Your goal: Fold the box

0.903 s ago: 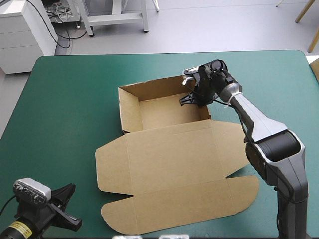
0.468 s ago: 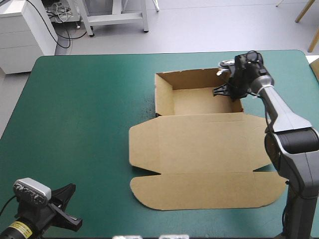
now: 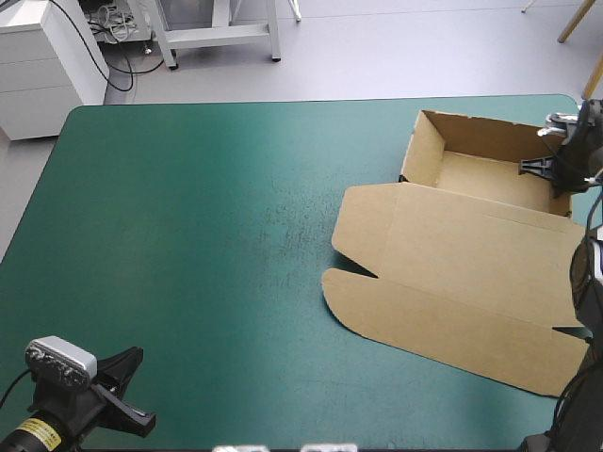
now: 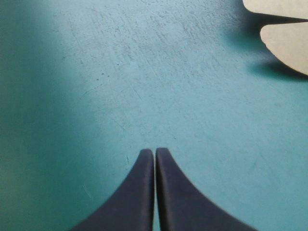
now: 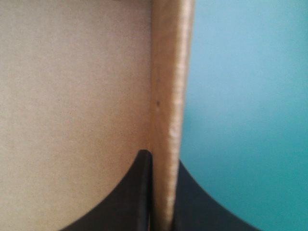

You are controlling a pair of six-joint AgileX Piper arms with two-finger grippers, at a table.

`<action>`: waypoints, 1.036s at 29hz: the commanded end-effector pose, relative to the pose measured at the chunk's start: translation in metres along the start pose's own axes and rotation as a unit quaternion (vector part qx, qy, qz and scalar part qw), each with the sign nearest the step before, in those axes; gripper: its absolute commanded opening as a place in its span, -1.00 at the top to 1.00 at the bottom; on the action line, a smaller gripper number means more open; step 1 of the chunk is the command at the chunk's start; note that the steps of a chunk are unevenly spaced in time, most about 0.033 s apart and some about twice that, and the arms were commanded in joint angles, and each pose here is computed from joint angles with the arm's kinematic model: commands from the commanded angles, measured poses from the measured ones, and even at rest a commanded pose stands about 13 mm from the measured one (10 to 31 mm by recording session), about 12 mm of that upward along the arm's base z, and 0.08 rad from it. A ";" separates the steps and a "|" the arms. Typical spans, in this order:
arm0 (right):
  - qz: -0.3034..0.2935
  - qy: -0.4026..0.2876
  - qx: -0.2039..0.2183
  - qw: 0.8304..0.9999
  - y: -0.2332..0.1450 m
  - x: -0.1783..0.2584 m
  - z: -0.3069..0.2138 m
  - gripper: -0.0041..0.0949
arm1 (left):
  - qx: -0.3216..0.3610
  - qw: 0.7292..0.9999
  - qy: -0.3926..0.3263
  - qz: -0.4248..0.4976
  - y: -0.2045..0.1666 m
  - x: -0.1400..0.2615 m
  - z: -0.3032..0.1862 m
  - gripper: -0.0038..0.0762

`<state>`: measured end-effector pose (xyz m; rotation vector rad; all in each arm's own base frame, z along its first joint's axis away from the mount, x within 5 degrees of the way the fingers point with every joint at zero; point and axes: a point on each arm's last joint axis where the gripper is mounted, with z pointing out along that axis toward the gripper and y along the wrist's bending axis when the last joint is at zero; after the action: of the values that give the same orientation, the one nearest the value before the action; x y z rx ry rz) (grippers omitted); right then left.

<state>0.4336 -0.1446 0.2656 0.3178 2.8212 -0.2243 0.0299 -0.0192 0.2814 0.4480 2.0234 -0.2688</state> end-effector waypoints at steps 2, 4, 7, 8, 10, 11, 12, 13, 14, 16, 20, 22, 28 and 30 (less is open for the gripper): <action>0.022 -0.039 0.055 0.997 -0.054 0.004 -0.031 0.96 | 0.000 0.999 -0.050 -0.009 0.000 -0.012 -0.001 0.92; 0.038 -0.036 0.060 0.997 -0.068 0.007 -0.031 0.96 | -0.001 0.998 -0.054 -0.010 0.000 -0.012 0.000 0.92; 0.061 -0.032 0.066 0.995 -0.089 0.013 -0.030 0.96 | -0.001 0.998 -0.055 -0.010 0.000 -0.012 0.000 0.92; 0.068 -0.031 0.068 0.995 -0.096 0.015 -0.030 0.96 | -0.001 0.998 -0.055 -0.010 0.000 -0.012 0.000 0.92; 0.078 -0.029 0.072 0.994 -0.106 0.018 -0.029 0.96 | -0.001 0.998 -0.055 -0.011 0.000 -0.012 0.000 0.92; 0.085 -0.029 0.071 0.993 -0.110 0.020 -0.029 0.96 | -0.001 0.998 -0.055 -0.011 0.000 -0.012 0.000 0.92; 0.091 -0.029 0.069 0.993 -0.113 0.021 -0.029 0.96 | -0.001 0.998 -0.055 -0.011 0.000 -0.012 0.000 0.92; 0.098 -0.029 0.065 0.993 -0.117 0.023 -0.029 0.96 | -0.001 0.998 -0.055 -0.011 0.000 -0.012 0.000 0.92; 0.106 -0.032 0.058 0.992 -0.120 0.024 -0.029 0.96 | -0.001 0.998 -0.055 -0.011 0.000 -0.012 0.000 0.92; 0.120 -0.034 0.043 0.991 -0.123 0.025 -0.027 0.96 | -0.001 0.998 -0.055 -0.011 0.000 -0.012 0.000 0.92; 0.131 -0.044 0.029 0.990 -0.125 0.024 -0.026 0.96 | 0.000 0.998 -0.055 -0.011 0.000 -0.012 0.000 0.92; 0.130 -0.046 0.029 0.990 -0.125 0.024 -0.026 0.96 | 0.000 0.998 -0.055 -0.011 0.000 -0.012 0.000 0.92; 0.129 -0.045 0.024 0.990 -0.124 0.024 -0.026 0.80 | 0.000 0.998 -0.054 -0.011 0.000 -0.012 0.000 0.92; 0.118 -0.036 0.018 0.992 -0.123 0.025 -0.026 0.57 | 0.000 0.998 -0.054 -0.011 0.000 -0.012 0.000 0.92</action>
<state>0.3811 -0.2527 0.2653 0.6782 2.7578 -0.1807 0.0328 -0.0204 0.2791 0.4364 2.0010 -0.2786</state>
